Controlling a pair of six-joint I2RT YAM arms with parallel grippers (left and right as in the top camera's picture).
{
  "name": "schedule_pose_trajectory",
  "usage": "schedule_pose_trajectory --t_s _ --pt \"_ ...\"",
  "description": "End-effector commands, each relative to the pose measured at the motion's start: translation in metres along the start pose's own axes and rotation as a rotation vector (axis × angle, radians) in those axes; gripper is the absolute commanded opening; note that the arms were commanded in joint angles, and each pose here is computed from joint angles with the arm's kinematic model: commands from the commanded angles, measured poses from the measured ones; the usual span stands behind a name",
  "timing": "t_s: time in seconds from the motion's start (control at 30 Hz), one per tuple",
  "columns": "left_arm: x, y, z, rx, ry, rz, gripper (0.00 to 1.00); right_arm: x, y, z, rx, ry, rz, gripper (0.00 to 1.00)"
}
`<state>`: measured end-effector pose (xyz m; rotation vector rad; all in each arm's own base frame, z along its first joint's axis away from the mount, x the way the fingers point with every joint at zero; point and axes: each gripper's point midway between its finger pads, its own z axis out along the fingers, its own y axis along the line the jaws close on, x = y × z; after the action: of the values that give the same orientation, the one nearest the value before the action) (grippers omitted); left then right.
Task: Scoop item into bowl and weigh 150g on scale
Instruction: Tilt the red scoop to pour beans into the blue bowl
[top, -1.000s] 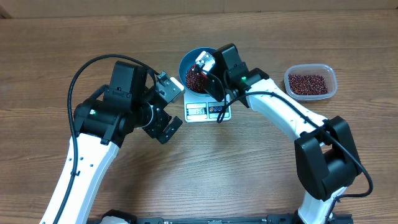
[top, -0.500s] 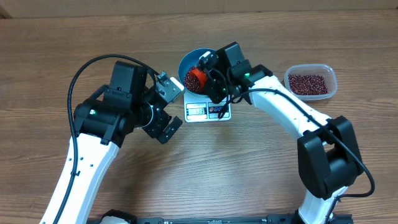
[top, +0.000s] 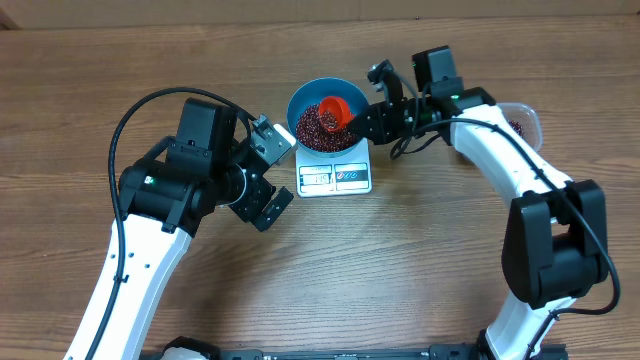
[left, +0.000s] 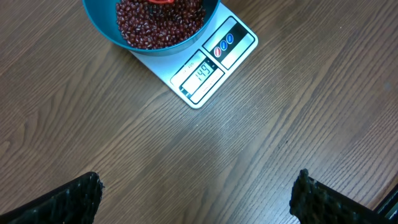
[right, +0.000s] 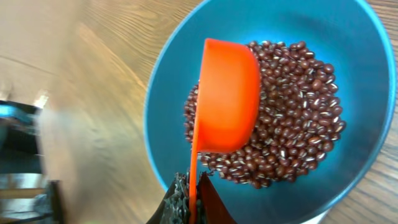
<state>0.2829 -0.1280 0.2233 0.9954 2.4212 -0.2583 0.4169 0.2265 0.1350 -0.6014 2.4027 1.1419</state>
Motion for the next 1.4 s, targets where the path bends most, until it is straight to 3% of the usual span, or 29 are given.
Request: schedule_pose_trajectory --t_s 0.0,0.6,0.7,0.87,1.07,1.23,1.37 --pt "0.001 0.000 0.001 0.007 0.002 0.007 1.00 -0.020 0.023 -0.020 -0.141 -0.056 -0.007 0.04" --pt "0.001 0.000 0.001 0.007 0.002 0.007 1.00 -0.025 0.045 -0.074 -0.099 -0.103 0.010 0.04" --pt "0.001 0.000 0.001 0.007 0.002 0.007 0.99 -0.023 0.030 -0.066 0.020 -0.086 -0.001 0.04" --pt "0.001 0.000 0.001 0.007 0.002 0.007 1.00 -0.026 0.044 -0.062 0.041 -0.088 -0.068 0.04" --pt "0.001 0.000 0.001 0.007 0.002 0.007 1.00 -0.032 0.012 -0.064 0.382 -0.085 -0.157 0.04" --pt "0.001 0.000 0.001 0.007 0.002 0.007 1.00 -0.046 0.047 -0.060 0.361 -0.134 -0.254 0.04" --pt "0.001 0.000 0.001 0.007 0.002 0.007 1.00 -0.050 0.040 -0.059 0.441 -0.144 -0.270 0.04"
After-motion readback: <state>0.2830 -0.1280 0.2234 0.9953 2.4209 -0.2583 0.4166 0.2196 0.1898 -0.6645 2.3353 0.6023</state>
